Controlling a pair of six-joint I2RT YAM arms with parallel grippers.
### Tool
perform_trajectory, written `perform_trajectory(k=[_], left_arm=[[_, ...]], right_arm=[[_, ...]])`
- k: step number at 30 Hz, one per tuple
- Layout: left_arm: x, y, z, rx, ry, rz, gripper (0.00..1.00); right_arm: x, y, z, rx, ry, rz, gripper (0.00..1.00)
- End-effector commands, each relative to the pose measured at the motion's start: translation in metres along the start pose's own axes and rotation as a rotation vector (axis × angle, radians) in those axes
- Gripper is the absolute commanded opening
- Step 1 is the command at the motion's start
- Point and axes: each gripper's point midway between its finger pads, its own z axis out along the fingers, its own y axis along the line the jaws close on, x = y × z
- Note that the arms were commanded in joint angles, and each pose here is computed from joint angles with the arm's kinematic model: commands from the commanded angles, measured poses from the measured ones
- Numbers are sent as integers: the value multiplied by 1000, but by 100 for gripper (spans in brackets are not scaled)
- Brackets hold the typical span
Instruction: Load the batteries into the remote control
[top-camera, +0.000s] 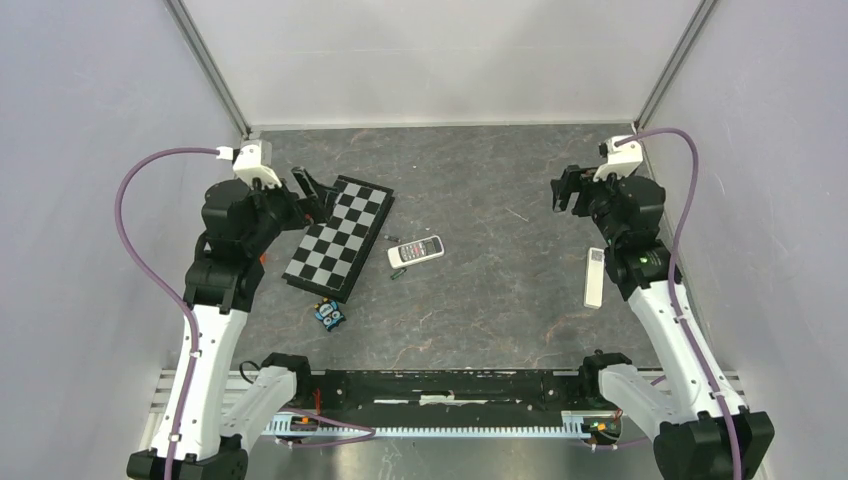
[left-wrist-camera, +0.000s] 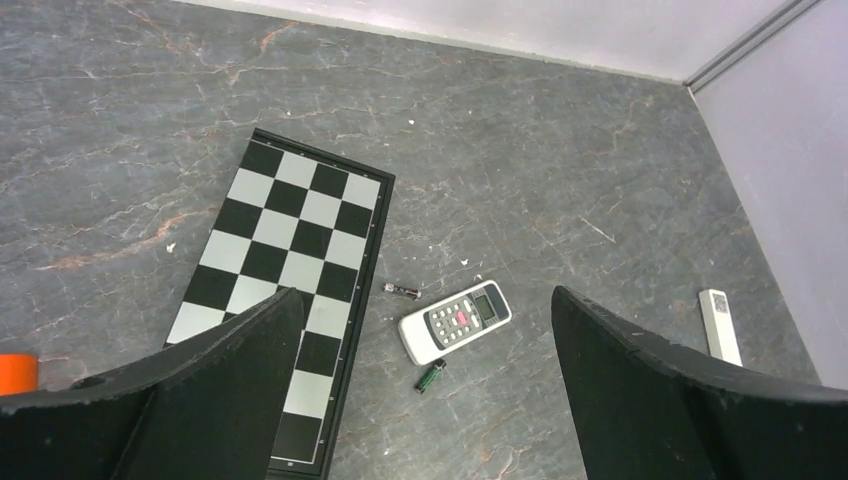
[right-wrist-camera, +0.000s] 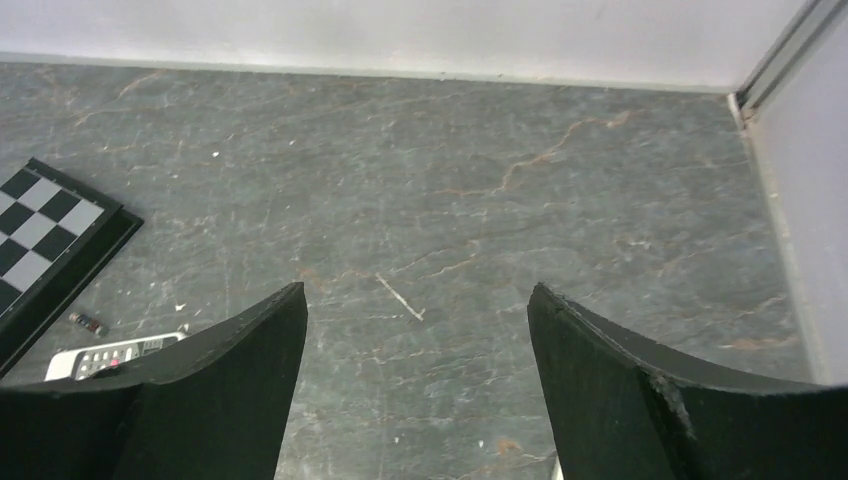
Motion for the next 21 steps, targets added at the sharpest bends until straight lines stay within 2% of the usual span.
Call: perform_trajectory(k=[1,4,7,9,11,16,18,21], left_arm=[[-27,-5,-4,-14,-100,-107,100],[-27,-8,3,-6,-102,-225,100],[-16,-38,24,181,-25,-268,100],[-8,-66,38,373,26,-261,100],[16,-86,53,462,99,-232,100],[105,-127,98,390,292,114,100],[141,-131,114,386,388,218,100],[174,-124,137,333,467,374,100]], right_arm=[[9,17,7,-88,-19,56,86],[22,28,12,-157,4,43,87],[29,39,18,-207,4,85,86],[40,48,21,-251,22,108,86],[55,54,23,-269,55,136,86],[95,69,22,-319,154,191,85],[112,71,20,-323,198,202,85],[131,72,16,-320,238,216,87]])
